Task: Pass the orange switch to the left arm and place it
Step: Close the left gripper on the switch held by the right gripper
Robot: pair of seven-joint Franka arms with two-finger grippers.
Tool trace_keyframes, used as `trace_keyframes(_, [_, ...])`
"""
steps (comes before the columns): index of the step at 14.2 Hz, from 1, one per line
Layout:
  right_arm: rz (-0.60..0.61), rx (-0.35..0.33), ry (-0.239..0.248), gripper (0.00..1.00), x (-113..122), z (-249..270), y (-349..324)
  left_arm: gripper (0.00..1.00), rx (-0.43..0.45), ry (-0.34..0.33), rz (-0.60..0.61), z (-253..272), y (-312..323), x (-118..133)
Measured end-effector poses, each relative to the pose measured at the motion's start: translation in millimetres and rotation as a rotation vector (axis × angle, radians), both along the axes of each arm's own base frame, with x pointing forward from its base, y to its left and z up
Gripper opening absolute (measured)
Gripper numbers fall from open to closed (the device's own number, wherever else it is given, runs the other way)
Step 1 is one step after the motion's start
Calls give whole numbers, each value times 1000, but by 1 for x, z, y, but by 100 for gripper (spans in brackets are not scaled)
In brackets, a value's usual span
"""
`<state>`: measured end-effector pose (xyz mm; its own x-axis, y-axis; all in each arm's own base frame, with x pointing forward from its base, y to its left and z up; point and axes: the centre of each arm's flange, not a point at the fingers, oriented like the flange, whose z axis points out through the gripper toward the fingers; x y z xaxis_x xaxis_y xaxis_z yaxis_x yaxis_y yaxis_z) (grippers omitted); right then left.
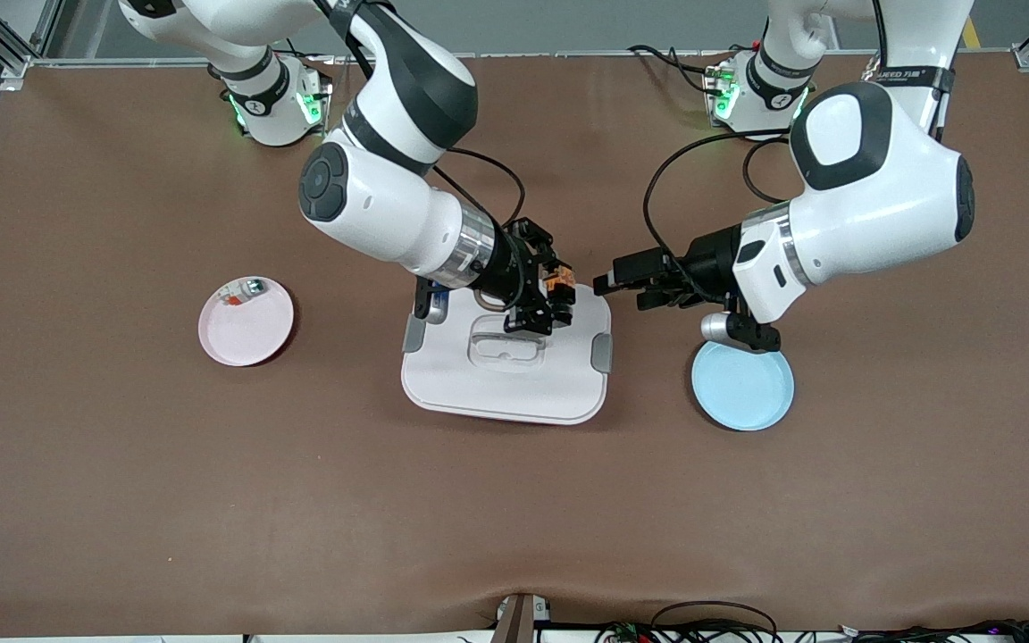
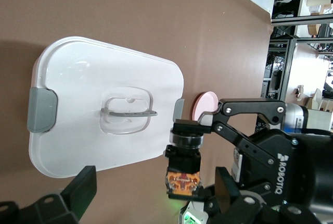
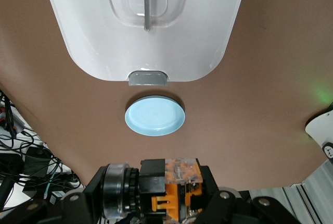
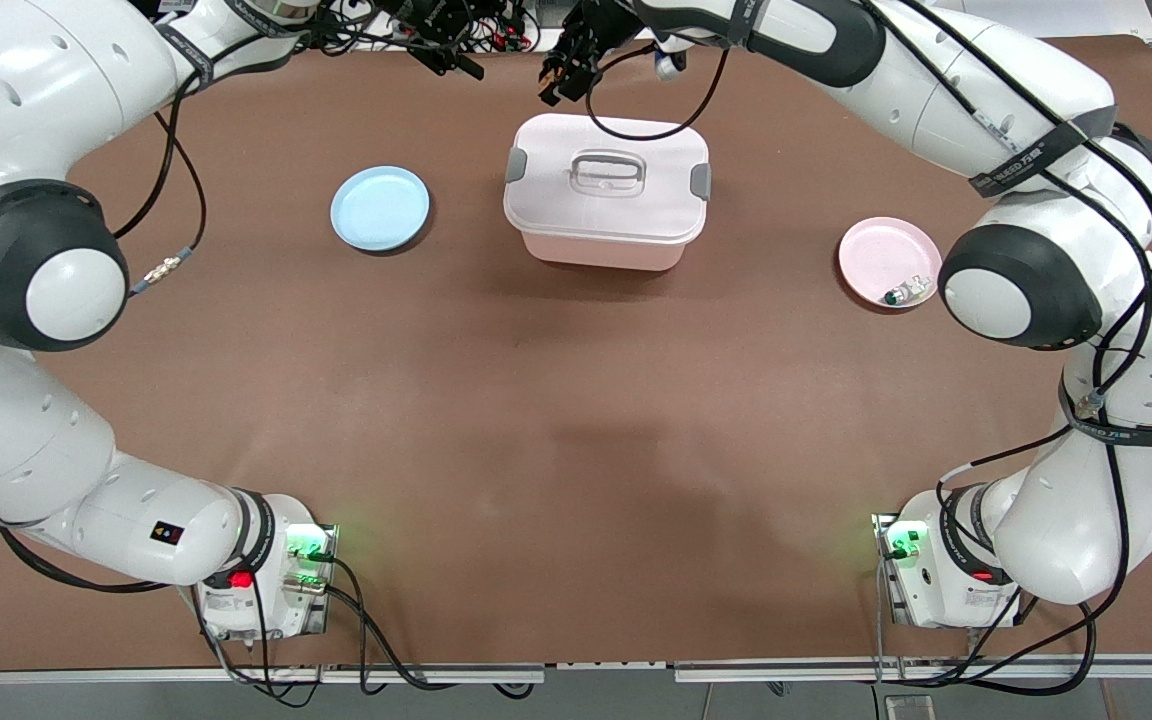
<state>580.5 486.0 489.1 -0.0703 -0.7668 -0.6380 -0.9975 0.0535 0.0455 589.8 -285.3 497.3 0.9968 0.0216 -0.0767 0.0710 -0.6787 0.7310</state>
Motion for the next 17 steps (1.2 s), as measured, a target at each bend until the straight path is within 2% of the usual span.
trace_keyframes(7, [-63,50,-37,73,4,9,16,100,-11,7,-21,-5,-21,-8])
trace_keyframes(17, [-76,60,-39,73,3,12,18,100,-5,19,-38,-15,-30,-10])
